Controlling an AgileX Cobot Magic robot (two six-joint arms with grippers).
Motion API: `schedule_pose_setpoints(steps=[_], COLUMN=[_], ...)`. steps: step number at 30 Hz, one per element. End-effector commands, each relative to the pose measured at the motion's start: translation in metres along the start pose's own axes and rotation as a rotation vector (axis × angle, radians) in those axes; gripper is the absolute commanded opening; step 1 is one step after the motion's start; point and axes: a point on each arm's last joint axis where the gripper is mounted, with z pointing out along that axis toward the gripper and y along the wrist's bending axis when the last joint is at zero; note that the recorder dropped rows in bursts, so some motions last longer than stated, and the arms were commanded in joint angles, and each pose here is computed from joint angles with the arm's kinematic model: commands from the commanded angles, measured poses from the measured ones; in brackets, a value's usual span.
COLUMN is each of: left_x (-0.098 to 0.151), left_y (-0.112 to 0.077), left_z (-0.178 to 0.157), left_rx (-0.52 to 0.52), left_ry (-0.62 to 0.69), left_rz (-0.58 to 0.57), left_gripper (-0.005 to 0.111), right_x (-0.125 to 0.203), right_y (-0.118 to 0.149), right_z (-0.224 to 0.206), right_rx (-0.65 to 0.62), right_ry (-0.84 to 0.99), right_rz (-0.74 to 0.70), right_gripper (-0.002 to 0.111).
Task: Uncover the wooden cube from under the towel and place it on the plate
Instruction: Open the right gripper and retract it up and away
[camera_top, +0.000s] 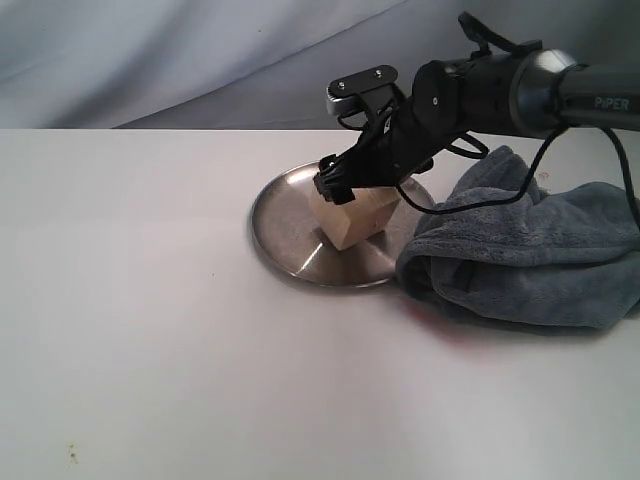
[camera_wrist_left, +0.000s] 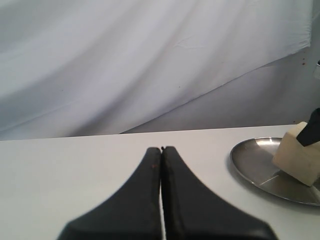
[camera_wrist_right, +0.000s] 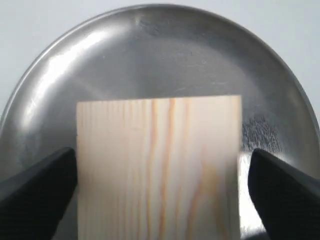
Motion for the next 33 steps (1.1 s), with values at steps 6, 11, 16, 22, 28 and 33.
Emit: schedule_pose_setpoints(steps=[6,11,16,22,28,33], left_x=[0.0,0.0,0.0,0.0,0.0,0.0], left_y=[0.0,0.0,0.0,0.0,0.0,0.0], left_z=[0.0,0.0,0.0,0.0,0.0,0.0], left_rx=[-0.003,-0.003,-0.003,-0.003,-0.003,-0.003], left_ry=[-0.011,-0.011,-0.011,-0.011,-0.011,-0.011], left_rz=[-0.005,-0.005,-0.005,-0.005,-0.005,-0.005], left_gripper=[0.0,0.0,0.0,0.0,0.0,0.0], right_x=[-0.007,-0.016,-0.022,-0.024,-0.03,-0.031], right_y=[-0.003,-0.004,-0.003,0.0,0.004,0.003], right_z=[-0.006,-0.017,-0.038,-0.075,-0.134,-0.166], right_rx=[0.009,0.014,0.01,-0.005,-0.014,0.021], right_ry=[-0.044,-0.096,-0.096,-0.034,-0.035,-0.151], right_rz=[0.026,0.025,0.019,-0.046,-0.098,-0.16], right_gripper=[0.099,0.099,0.099,0.085,0.035,0.018])
